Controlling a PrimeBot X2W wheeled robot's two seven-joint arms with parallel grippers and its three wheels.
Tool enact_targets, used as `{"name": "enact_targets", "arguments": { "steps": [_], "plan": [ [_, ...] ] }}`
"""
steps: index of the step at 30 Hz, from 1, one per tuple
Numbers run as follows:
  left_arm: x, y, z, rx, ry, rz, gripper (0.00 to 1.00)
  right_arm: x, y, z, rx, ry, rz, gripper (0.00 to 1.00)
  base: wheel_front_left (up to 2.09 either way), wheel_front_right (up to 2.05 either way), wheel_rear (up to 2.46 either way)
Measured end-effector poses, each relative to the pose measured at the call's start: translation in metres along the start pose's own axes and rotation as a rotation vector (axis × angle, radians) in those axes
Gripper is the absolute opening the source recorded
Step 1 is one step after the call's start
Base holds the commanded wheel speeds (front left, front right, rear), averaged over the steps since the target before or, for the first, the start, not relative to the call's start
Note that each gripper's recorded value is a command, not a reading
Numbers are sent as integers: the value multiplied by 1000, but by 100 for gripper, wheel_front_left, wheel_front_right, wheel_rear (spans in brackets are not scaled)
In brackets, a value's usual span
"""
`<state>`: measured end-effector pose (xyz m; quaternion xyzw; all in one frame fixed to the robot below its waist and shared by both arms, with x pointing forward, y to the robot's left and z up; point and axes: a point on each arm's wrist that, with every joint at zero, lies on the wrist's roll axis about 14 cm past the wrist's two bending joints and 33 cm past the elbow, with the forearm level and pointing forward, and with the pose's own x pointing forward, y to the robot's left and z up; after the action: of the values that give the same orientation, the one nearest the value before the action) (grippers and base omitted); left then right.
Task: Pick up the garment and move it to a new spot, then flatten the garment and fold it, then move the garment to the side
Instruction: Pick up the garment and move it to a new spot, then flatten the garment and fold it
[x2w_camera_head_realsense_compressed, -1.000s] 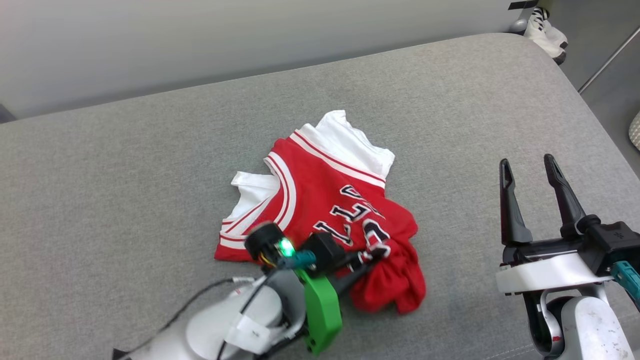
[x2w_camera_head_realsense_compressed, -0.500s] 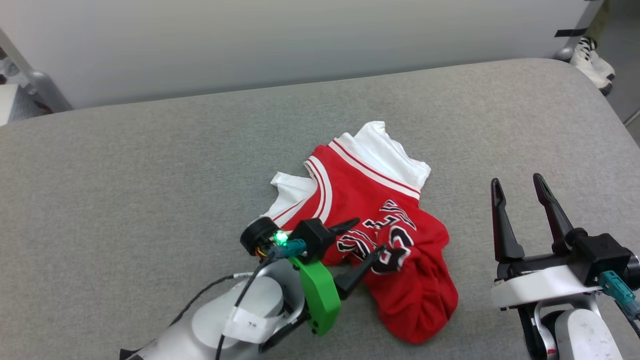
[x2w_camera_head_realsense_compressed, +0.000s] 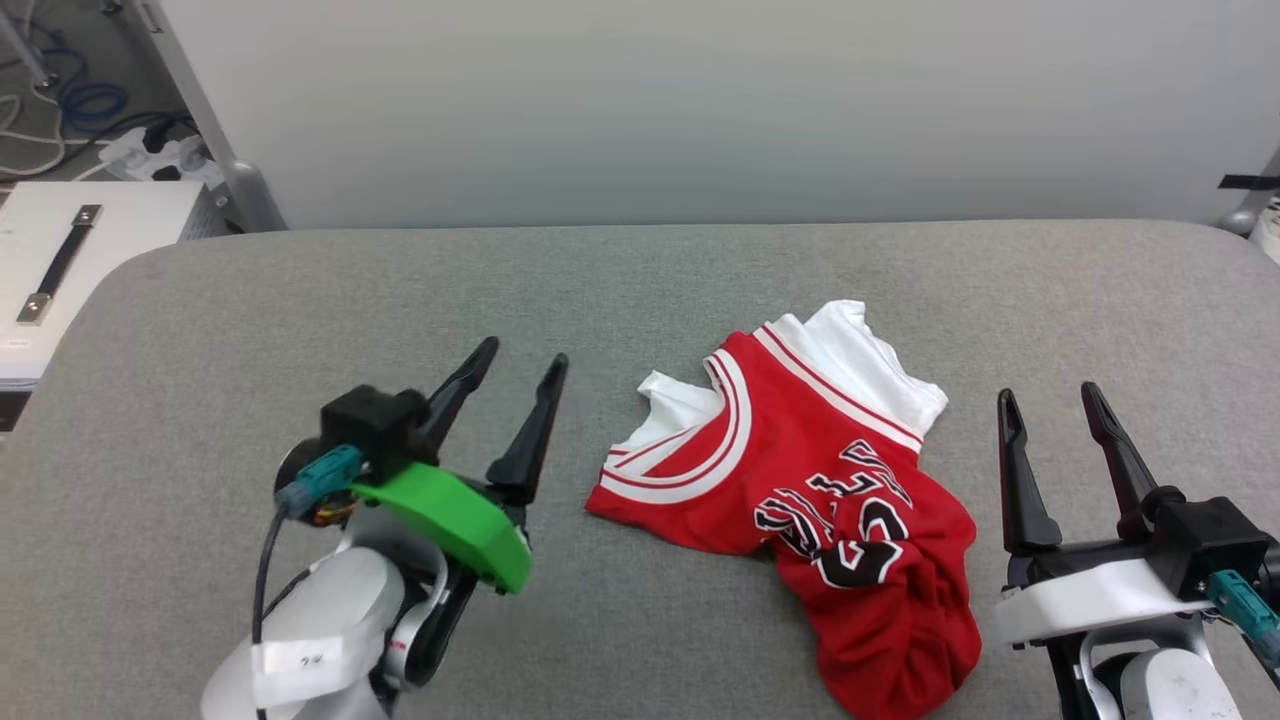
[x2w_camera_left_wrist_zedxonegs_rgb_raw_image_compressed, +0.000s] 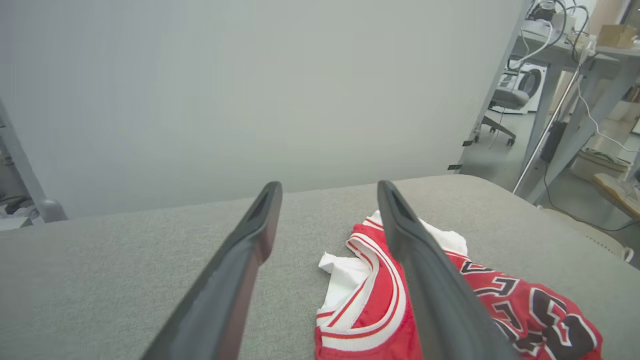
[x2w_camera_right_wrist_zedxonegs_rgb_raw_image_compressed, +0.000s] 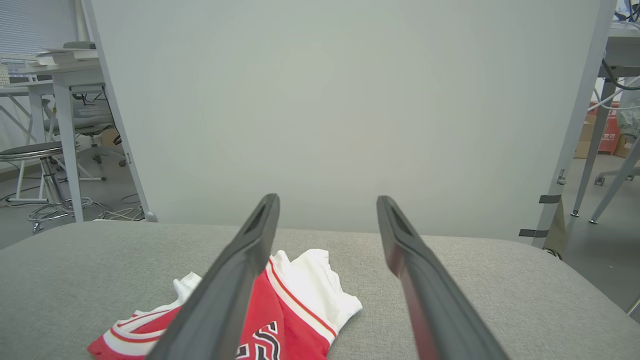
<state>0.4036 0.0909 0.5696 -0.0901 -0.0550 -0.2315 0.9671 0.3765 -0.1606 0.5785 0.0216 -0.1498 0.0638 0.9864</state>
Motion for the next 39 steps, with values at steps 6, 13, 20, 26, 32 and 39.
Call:
{"name": "enact_targets", "arguments": {
  "steps": [6,13,20,26,32,39],
  "plan": [
    [-45,30,-12,-39,-1,167,100,0,11,4,7,-12,32,100,0,0,0],
    [-65,37,-12,-50,-64,289,100,-7,16,-6,14,23,44,100,0,0,0],
    [-73,35,-18,-49,-74,299,100,-14,17,-13,19,47,43,100,0,0,0],
    [-70,35,-18,-69,-89,302,100,-15,16,-14,19,51,40,100,0,0,0],
    [-67,33,-23,-63,-76,292,100,-14,15,-20,12,74,39,100,0,0,0],
    [-63,36,-40,-65,-26,295,100,-2,21,-61,-25,324,70,100,0,0,0]
  ]
}}
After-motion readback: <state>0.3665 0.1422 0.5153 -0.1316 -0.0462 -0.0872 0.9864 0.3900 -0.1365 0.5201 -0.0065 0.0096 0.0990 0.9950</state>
